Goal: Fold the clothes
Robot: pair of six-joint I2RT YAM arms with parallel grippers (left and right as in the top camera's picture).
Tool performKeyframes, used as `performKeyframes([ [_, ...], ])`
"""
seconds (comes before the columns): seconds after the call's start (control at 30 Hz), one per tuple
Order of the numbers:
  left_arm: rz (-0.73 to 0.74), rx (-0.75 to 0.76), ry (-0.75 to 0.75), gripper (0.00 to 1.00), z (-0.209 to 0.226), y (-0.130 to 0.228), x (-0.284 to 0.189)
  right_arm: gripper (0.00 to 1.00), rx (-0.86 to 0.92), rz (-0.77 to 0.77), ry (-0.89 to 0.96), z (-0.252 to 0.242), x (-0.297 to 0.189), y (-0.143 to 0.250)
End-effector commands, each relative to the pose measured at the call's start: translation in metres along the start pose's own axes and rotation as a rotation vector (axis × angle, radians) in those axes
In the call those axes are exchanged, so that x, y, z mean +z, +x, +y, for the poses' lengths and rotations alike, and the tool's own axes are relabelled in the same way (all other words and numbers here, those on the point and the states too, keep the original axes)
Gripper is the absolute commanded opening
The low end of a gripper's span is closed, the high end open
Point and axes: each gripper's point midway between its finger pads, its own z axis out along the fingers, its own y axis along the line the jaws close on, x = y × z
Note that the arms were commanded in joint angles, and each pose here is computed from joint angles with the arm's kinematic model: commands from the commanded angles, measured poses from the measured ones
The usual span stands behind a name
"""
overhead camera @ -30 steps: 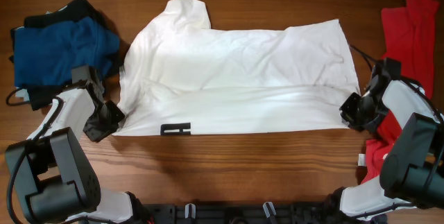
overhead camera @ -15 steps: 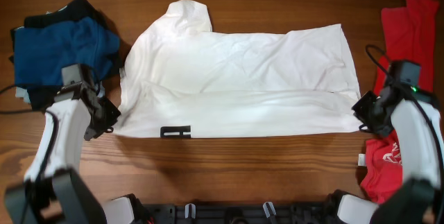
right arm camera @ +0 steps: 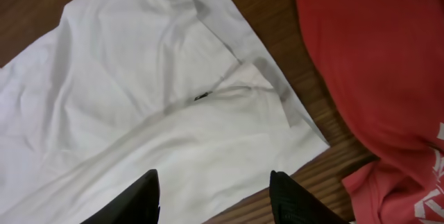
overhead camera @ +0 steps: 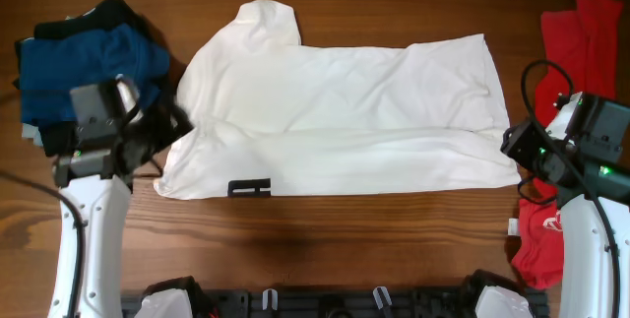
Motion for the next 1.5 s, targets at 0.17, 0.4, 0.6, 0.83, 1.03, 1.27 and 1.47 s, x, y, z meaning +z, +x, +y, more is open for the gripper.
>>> performKeyframes([
  [0.17, -0.026, 0.209, 0.192, 1.0, -0.105, -0.095, 0.017, 0.52, -0.022, 0.058, -0.025, 0.003, 0.009, 0.006],
  [0.4, 0.034, 0.236, 0.25, 1.0, -0.138, -0.149, 0.099, 0.52, -0.024, 0.064, -0.024, 0.002, 0.01, 0.007],
  [0.6, 0.064, 0.231, 0.259, 1.0, -0.141, -0.16, 0.161, 0.51, -0.021, 0.079, -0.02, 0.002, 0.009, 0.011],
  [0.83, 0.083, 0.244, 0.247, 1.0, -0.13, -0.15, 0.213, 0.51, -0.016, 0.085, -0.02, 0.001, 0.009, 0.013],
  [1.03, 0.124, 0.234, 0.225, 1.0, -0.117, -0.133, 0.25, 0.51, -0.015, 0.093, -0.021, 0.002, 0.009, 0.014],
  [1.27, 0.202, 0.229, 0.204, 0.95, -0.109, -0.104, 0.278, 0.51, -0.01, 0.098, -0.02, 0.001, 0.009, 0.016],
  [1.47, 0.265, 0.227, 0.186, 0.57, -0.106, -0.086, 0.279, 0.51, -0.01, 0.099, -0.019, 0.001, 0.009, 0.016],
])
